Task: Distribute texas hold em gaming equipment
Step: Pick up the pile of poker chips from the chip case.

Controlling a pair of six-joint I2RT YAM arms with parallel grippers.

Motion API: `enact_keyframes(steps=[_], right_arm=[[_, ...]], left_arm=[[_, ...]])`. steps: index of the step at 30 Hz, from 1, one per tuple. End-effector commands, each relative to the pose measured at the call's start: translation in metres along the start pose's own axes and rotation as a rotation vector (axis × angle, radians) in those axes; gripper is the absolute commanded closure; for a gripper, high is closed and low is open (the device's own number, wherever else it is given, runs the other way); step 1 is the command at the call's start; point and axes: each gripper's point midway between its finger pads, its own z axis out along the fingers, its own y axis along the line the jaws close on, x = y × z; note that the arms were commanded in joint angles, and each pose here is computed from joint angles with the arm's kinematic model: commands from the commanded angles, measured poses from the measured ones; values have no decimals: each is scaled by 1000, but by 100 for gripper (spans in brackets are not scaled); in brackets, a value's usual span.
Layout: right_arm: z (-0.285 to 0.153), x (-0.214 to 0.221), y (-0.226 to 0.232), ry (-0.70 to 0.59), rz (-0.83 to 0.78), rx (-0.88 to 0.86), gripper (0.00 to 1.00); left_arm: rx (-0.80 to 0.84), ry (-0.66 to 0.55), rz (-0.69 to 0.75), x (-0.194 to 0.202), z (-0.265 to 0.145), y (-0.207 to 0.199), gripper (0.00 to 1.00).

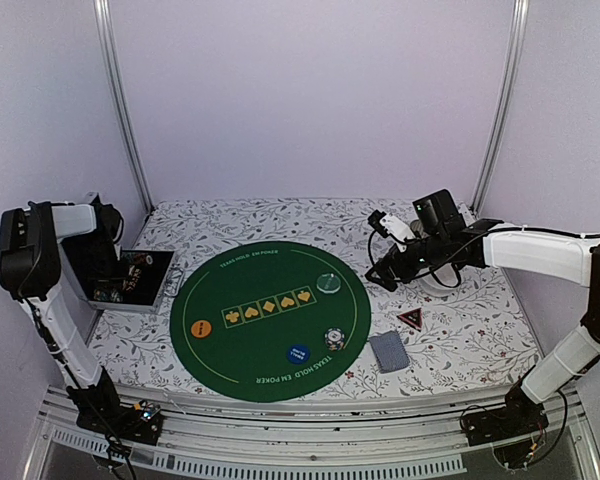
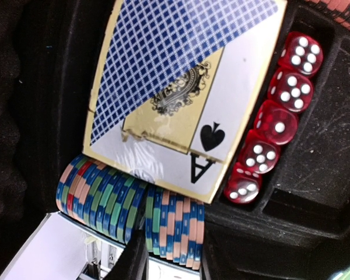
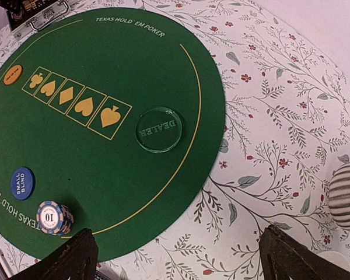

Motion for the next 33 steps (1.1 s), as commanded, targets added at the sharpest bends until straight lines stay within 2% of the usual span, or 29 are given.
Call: enact_keyframes(steps=[1, 5, 16, 20, 22, 24, 28, 33], right_arm=[[-11, -10, 0, -27, -16, 3, 1], [-11, -9, 0, -24, -16, 4, 1], [-9, -7, 1, -17, -17, -1, 1], [-7, -5, 1, -9, -15, -3, 1], [-8, -6, 1, -12, -15, -1, 1], [-9, -6, 1, -15, -16, -1, 1], [-10, -8, 1, -19, -16, -3, 1], [-13, -14, 0, -30, -17, 2, 1]], left_arm=[[32, 17, -26, -1, 15, 1, 75], [46, 35, -36, 6, 19, 2, 69], [-6, 34, -56, -3, 23, 15, 66], [-8, 42, -57, -2, 28, 16, 72], [-8, 47, -57, -3, 29, 16, 84], [-7, 33, -60, -5, 24, 17, 100], [-15, -47, -76, -14, -7, 24, 100], [-31, -238, -91, -33, -74, 32, 100]])
